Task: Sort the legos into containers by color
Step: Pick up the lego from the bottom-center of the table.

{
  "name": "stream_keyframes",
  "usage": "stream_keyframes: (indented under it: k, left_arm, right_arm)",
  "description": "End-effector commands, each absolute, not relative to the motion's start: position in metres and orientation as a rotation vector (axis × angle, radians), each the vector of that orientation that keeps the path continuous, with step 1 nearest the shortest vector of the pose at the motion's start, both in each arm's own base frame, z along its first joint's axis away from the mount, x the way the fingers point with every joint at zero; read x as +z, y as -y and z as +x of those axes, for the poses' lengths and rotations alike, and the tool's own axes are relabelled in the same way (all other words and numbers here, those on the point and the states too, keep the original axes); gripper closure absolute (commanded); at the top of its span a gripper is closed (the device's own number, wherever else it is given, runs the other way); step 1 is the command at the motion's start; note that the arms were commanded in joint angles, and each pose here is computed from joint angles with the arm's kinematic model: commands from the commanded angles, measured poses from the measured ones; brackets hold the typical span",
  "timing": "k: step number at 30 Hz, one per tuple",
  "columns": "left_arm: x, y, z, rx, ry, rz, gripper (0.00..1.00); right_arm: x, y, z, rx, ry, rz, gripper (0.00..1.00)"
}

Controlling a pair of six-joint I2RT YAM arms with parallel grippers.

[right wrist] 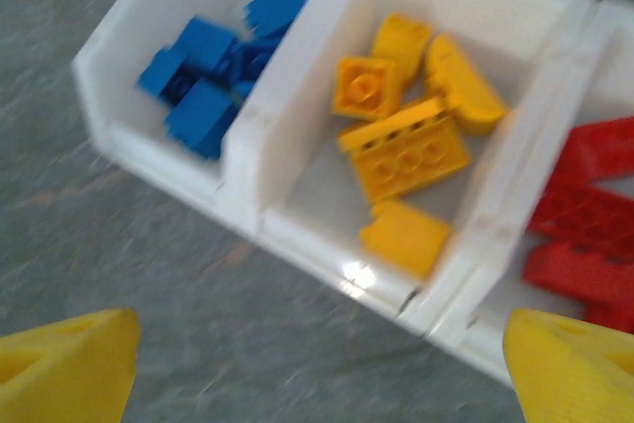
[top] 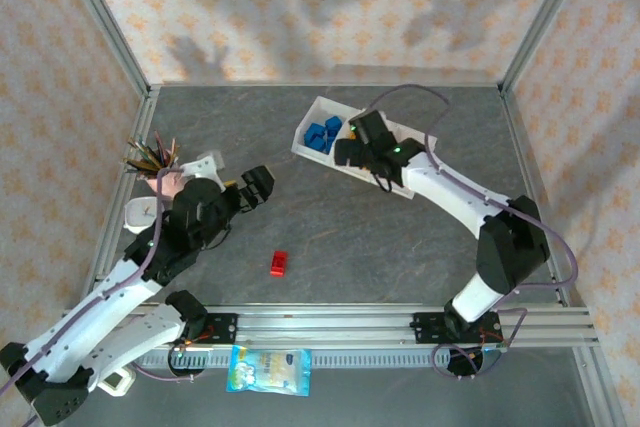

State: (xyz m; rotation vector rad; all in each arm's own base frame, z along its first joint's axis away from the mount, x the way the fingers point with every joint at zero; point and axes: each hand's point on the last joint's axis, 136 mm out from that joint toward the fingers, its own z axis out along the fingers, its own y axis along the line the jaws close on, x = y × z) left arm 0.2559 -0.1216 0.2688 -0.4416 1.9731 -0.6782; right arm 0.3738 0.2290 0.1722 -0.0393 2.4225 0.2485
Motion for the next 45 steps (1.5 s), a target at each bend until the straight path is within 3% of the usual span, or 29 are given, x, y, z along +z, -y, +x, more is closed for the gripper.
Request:
stream_keyframes:
  k: [1, 10, 16, 24, 35, 39, 45]
  left_arm:
    - [0.246, 0.091, 0.237, -0.559, -2.025, -0.547, 0.01]
    - [0.229, 0.049, 0.200, -0.503, -2.006, -0.688, 0.01]
    - [0.225, 0.024, 0.180, -0.474, -1.975, -0.779, 0.01]
    - [0.220, 0.015, 0.172, -0.465, -1.959, -0.814, 0.01]
    - [0.219, 0.018, 0.174, -0.471, -1.966, -0.798, 0.01]
    - [0.223, 0.017, 0.174, -0.474, -1.954, -0.798, 0.01]
    - [0.221, 0.018, 0.175, -0.474, -1.958, -0.797, 0.01]
  right_arm:
    - [0.155, -0.253, 0.328, 0.268, -2.514, -0.072, 0.06]
    - [0.109, -0.339, 0.231, 0.348, -2.607, -0.219, 0.04]
    - [0.073, -0.375, 0.189, 0.336, -2.663, -0.326, 0.00]
    - [0.051, -0.406, 0.166, 0.304, -2.669, -0.451, 0.00]
    - [0.028, -0.416, 0.166, 0.199, -2.681, -0.493, 0.00]
    - [0.024, -0.418, 0.169, 0.165, -2.678, -0.504, 0.07]
    - [0.024, -0.420, 0.170, 0.162, -2.667, -0.523, 0.25]
